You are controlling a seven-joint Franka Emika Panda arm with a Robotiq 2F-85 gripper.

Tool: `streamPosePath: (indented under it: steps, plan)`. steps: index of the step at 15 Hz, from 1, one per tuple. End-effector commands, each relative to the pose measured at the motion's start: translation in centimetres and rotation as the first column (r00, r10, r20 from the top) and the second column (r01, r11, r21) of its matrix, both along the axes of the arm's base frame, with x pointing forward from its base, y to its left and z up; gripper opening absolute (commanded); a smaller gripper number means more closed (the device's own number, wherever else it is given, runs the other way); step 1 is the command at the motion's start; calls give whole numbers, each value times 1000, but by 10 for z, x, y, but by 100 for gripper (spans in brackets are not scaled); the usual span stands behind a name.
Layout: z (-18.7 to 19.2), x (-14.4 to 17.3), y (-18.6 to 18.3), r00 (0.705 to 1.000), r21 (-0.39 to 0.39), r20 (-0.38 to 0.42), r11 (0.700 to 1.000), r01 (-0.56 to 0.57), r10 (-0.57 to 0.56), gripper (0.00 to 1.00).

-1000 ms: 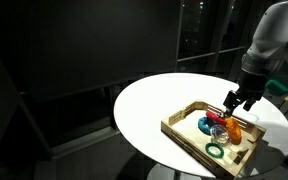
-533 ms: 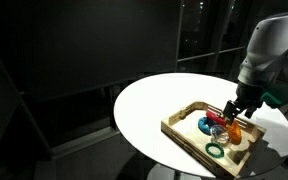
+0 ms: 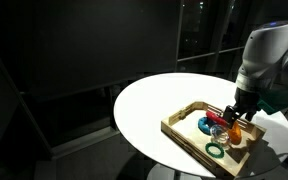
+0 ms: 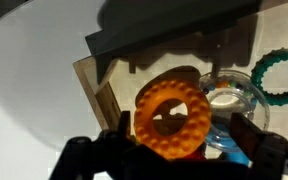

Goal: Remove the orange ring from the wooden tray and put it on the table

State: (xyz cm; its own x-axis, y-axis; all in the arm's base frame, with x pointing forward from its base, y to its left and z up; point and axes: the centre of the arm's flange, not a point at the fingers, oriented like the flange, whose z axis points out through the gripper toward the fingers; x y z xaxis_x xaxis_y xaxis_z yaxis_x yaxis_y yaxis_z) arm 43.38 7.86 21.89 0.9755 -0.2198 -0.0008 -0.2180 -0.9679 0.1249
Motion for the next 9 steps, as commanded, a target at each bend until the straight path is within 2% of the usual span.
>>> streamPosePath:
  steps: [1, 3, 9]
  plan:
    - [-8, 14, 5, 1000, -27, 16, 1000, 6, -6, 100]
    - [-12, 18, 7, 1000, -41, 15, 999, 2, -2, 99]
    - [-20, 27, 15, 1000, -65, 14, 998, -9, 10, 87]
